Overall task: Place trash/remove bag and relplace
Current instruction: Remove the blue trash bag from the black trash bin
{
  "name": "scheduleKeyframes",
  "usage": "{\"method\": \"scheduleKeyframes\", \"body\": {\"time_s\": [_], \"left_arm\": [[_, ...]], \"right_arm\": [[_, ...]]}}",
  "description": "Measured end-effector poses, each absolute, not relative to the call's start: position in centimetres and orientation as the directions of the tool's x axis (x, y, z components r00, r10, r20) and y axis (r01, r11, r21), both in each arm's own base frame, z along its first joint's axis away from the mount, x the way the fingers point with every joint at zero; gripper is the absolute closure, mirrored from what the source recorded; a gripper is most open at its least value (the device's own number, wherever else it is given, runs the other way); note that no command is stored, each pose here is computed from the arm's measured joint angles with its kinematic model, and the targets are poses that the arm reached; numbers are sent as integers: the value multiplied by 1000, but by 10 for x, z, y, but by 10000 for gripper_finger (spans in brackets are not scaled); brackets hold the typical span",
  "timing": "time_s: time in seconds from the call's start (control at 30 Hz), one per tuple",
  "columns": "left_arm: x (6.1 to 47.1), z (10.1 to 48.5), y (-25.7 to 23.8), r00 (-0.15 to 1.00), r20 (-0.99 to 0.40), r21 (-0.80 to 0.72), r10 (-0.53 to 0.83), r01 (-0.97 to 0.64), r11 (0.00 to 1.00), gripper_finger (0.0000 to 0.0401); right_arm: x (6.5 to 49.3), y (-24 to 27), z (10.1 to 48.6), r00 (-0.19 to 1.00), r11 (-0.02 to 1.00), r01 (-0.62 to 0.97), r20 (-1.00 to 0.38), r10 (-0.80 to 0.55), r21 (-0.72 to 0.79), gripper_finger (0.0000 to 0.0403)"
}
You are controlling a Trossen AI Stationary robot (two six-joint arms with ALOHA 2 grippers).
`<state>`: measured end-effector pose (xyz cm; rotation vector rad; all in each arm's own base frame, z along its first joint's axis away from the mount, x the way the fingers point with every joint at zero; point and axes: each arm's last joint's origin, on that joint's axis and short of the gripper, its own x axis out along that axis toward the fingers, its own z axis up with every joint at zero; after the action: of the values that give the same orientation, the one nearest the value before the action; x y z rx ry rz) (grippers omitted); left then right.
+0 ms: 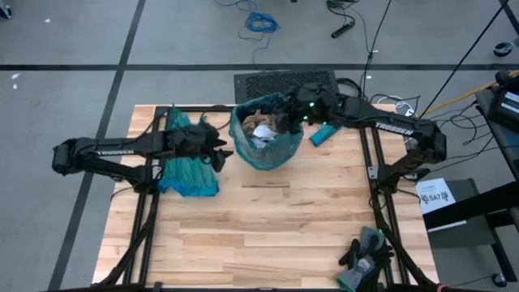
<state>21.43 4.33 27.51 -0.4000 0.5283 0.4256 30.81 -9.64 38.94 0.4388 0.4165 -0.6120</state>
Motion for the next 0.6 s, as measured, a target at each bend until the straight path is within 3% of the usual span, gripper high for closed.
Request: {"method": "scheduleKeyframes", "body": {"time_s": [0.13, 0.37, 0.6], "left_arm": [[204, 282, 59, 801, -536, -240, 268, -449, 861, 157], [186, 281, 77, 773, -580, -198, 256, -439, 876, 157], [180, 279, 85, 753, -599, -182, 273, -461, 869, 157]], "right_arm": [[283, -103, 397, 690, 678, 683, -541, -480, 270, 258], [242, -99, 394, 500, 543, 822, -671, -548, 169, 267], [215, -87, 339, 420, 418, 887, -722, -550, 198, 268]]}}
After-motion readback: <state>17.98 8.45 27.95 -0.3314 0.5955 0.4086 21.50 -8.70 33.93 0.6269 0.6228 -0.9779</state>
